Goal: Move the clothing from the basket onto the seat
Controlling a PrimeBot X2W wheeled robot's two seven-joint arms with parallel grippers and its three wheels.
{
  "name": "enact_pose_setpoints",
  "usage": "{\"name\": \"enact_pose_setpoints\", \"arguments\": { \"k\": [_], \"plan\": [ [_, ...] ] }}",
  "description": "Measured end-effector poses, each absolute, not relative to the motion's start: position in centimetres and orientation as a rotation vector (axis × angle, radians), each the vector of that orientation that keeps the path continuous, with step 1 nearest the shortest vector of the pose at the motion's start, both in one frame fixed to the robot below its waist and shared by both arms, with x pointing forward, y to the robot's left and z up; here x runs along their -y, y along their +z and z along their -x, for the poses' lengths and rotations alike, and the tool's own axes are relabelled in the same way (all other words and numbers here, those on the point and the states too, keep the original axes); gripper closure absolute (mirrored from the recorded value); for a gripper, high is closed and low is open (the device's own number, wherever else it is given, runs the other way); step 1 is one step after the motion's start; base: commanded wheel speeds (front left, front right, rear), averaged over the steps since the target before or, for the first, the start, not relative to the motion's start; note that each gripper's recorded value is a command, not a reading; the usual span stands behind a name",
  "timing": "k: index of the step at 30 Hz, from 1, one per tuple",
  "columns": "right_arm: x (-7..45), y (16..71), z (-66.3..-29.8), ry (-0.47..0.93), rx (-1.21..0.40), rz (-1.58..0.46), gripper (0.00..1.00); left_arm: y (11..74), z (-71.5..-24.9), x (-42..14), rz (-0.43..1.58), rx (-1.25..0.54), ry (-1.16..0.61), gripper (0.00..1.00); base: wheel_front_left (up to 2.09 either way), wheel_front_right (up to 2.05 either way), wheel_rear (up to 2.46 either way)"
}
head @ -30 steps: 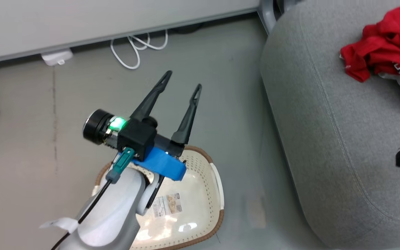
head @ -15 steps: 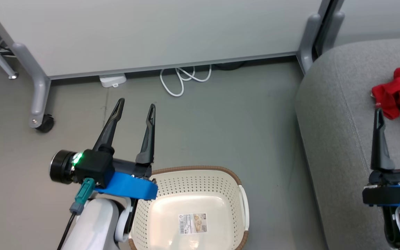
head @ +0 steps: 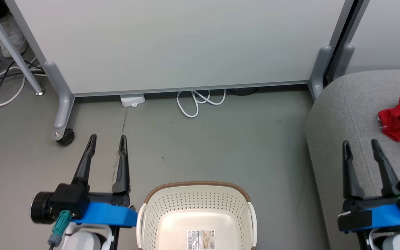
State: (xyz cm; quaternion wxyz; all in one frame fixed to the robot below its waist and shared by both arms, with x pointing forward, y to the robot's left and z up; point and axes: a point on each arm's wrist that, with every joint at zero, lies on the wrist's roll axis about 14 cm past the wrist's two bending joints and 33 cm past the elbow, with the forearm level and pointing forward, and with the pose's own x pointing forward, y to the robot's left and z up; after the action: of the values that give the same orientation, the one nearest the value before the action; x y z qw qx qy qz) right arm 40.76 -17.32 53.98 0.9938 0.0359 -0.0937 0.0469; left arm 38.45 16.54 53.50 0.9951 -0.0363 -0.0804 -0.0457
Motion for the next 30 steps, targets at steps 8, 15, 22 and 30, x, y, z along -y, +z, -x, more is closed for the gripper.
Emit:
{"name": "enact_pose_setpoints", "arguments": {
  "k": [8, 15, 22, 30],
  "plan": [
    [16.7, 52.5, -39.5, 0.106, 0.140, -0.083, 0.00, 51.8, -36.5, -17.6, 0.089, 0.115, -0.061, 0.00, 0.00, 0.00, 0.00],
    [16.0, 51.4, -38.8, 0.122, 0.103, -0.097, 0.00, 51.4, -35.9, -18.1, 0.091, 0.104, -0.048, 0.00, 0.00, 0.00, 0.00],
    [16.0, 50.8, -38.4, 0.120, 0.085, -0.113, 0.00, 51.3, -35.8, -17.9, 0.095, 0.100, -0.054, 0.00, 0.00, 0.00, 0.00],
    [15.9, 50.7, -38.2, 0.121, 0.082, -0.129, 0.00, 51.3, -35.8, -17.8, 0.100, 0.101, -0.063, 0.00, 0.00, 0.00, 0.00]
  ]
}}
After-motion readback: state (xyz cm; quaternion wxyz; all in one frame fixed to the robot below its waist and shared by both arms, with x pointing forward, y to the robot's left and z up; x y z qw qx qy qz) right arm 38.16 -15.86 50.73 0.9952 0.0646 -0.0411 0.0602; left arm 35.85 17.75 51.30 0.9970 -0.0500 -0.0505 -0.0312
